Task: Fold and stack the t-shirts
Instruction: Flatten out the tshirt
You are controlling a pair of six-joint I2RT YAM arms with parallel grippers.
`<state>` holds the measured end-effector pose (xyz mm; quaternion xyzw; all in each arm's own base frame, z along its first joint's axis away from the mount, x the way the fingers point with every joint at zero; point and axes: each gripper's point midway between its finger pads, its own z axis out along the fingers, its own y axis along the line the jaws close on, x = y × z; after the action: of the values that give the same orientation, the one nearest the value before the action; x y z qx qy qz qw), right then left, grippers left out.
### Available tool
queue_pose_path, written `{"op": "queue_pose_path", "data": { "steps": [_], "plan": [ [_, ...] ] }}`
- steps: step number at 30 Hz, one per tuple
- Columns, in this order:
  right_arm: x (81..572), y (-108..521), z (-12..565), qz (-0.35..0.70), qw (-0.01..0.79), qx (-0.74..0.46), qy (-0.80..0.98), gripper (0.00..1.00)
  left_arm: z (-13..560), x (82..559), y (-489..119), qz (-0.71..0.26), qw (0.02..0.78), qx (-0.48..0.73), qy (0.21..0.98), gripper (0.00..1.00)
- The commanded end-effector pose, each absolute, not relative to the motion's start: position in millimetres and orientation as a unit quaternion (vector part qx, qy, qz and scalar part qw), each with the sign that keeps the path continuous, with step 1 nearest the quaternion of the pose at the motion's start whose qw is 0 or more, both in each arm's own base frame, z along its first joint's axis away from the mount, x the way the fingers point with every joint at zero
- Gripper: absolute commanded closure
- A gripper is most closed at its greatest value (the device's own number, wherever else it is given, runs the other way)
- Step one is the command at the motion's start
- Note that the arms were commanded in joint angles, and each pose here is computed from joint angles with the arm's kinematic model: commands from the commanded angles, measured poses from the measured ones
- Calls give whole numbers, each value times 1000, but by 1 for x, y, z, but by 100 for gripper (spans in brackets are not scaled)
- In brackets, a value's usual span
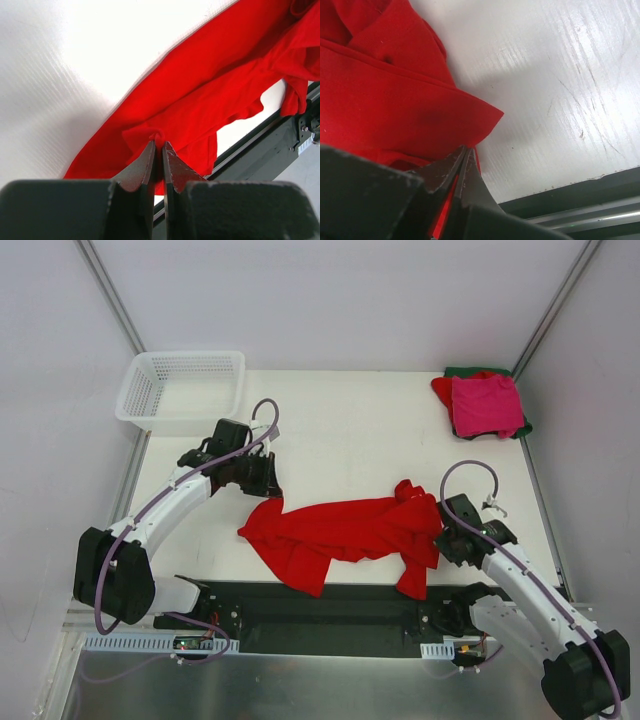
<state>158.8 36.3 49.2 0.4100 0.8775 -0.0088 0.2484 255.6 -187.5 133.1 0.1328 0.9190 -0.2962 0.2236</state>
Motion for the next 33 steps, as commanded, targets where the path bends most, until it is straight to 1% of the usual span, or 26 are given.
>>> {"op": "queue_pose_path", "data": {
  "steps": [1,6,10,13,22,29,33],
  "plan": [
    [171,33,64,-9,275,405,872,99,144,259,-186,-304,247,142,909,98],
    [184,22,94,-31,320,377,869,99,148,258,-182,-299,257,137,909,98],
    [195,6,136,-58,372,360,853,99,152,257,-181,-301,264,133,907,98],
    [199,-1,159,-69,395,349,847,99,154,256,-180,-300,267,132,906,98],
    [208,-12,201,-90,439,327,832,99,175,261,-168,-275,300,121,906,98],
    [226,-20,260,-98,505,298,804,99,203,265,-151,-250,334,110,902,98],
    [237,-16,300,-80,544,273,790,99,226,267,-140,-232,360,101,898,98]
  ]
}}
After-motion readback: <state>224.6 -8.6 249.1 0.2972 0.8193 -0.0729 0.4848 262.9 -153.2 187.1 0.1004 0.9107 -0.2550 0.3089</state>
